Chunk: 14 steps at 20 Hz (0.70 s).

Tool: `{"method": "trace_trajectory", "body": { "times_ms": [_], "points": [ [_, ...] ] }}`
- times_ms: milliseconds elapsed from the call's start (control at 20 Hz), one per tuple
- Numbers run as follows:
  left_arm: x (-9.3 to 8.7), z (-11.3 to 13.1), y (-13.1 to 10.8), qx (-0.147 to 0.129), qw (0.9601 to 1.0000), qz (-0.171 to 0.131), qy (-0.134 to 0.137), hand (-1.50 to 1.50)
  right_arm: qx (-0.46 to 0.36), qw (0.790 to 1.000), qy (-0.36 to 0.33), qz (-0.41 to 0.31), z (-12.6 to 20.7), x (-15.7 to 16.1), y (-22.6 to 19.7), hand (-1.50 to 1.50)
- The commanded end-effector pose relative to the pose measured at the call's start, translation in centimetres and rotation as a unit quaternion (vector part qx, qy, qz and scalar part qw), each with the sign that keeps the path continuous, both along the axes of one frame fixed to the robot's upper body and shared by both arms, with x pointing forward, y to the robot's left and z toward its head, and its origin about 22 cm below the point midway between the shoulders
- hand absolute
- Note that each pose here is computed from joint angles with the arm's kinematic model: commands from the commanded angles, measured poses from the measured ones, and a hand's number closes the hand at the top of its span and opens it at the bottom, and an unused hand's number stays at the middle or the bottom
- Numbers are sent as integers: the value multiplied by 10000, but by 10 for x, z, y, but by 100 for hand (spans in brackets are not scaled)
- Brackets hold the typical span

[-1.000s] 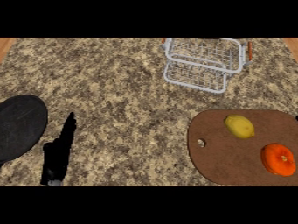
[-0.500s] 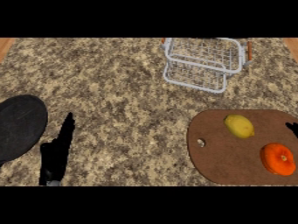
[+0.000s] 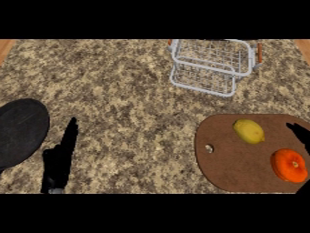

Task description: Pick the squash from the cutting board and place it in the tiered basket

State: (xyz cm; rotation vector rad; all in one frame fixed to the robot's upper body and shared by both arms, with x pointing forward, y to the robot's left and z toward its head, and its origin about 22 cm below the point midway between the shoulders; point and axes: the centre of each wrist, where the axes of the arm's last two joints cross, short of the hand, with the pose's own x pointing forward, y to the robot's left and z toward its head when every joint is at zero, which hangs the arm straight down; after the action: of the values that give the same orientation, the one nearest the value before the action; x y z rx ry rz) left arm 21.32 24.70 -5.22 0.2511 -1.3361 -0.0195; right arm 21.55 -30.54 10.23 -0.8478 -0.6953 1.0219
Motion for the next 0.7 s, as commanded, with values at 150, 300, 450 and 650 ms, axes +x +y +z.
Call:
{"method": "trace_trajectory", "body": {
  "times_ms": [150, 300, 450, 650],
  "points": [
    [9, -15, 6, -34, 9998, -15, 212, 0, -5, 9994, 331, -73, -14, 14, -10, -150],
    [-4, -8, -8, 62, 9999, -36, 143, 0, -9, 9986, 477, -215, -31, 10, -12, -150],
    [4, -1, -13, 101, 9999, 45, 116, 0, 99, 9987, 461, -172, -49, 20, -12, -150],
    [5, 1, 14, -2, 9999, -4, 163, 0, 176, 9981, 567, -135, -54, 12, -17, -150]
  ]
}}
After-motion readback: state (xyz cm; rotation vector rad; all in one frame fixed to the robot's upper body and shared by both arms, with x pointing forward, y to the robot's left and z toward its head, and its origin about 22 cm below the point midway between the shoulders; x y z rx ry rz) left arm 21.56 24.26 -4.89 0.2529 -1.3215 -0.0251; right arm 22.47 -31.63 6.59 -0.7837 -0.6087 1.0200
